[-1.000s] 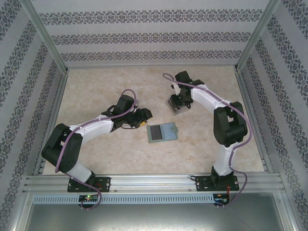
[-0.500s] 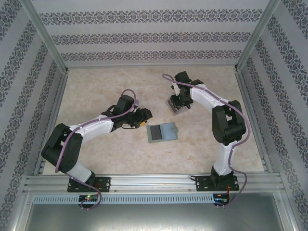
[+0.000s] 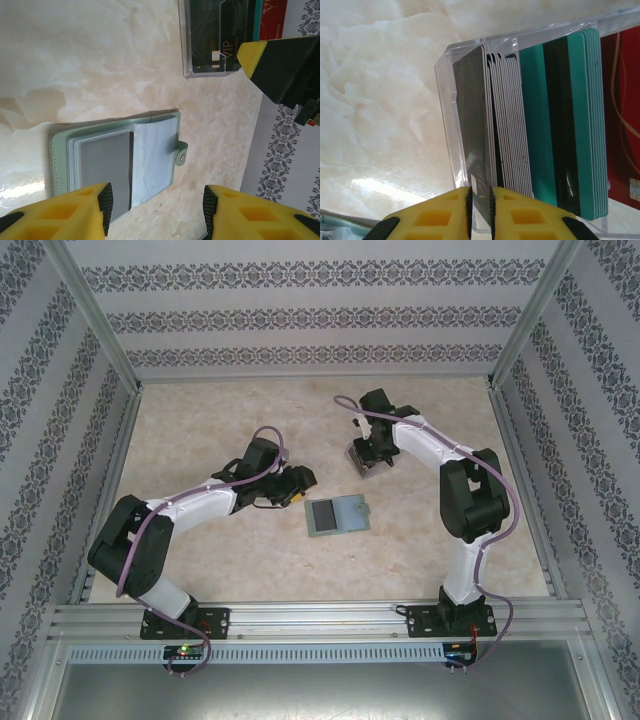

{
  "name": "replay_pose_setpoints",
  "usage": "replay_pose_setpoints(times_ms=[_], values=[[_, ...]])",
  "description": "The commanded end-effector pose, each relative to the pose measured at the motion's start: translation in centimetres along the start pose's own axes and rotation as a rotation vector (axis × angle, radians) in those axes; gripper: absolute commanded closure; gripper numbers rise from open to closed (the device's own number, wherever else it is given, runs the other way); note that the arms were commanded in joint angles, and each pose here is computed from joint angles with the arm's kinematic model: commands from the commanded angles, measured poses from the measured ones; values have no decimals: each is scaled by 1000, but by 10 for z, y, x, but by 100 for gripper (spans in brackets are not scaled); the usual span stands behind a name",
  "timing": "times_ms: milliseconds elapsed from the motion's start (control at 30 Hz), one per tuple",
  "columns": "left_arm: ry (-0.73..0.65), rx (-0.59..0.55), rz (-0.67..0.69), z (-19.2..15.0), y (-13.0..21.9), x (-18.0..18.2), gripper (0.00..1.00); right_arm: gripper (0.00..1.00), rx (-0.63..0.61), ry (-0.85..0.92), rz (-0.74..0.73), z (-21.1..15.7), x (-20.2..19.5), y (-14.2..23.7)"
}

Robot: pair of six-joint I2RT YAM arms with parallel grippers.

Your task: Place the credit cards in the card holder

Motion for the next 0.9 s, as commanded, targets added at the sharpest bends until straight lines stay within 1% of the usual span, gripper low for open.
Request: replay_pose_setpoints(times_ms=[0,100,200,400,467,600,867], values=[[-5,2,-6,2,-2,-1,47,82,18,29,-31,3,1,1],[-3,1,-6,2,-2,0,47,82,14,33,-4,4,5,0],[-3,1,-7,2,-3,-1,47,85,15,35,0,5,7,0],[-4,4,-7,2,-3,-1,47,79,-21,34,-77,9,-1,10],[-3,3,-7,3,-3,-1,47,78,-10,30,-111,9,-5,10],[-4,4,-9,2,-3,-1,47,78,12,15,-88,5,-5,6],[-3,4,-9,2,-4,0,47,77,44,-12,-101,-2,-6,-2]])
Point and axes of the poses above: each hand's point on the last joint's axis, 136 mm out from that joint toward the fingers, its own y axis back along the fingers, its own x axis along the line the jaws close on, z = x × y, the point moved 5 cm from there along y, back along the fingers, and after that the axes turned 10 degrees about y, right-handed, at the moved point
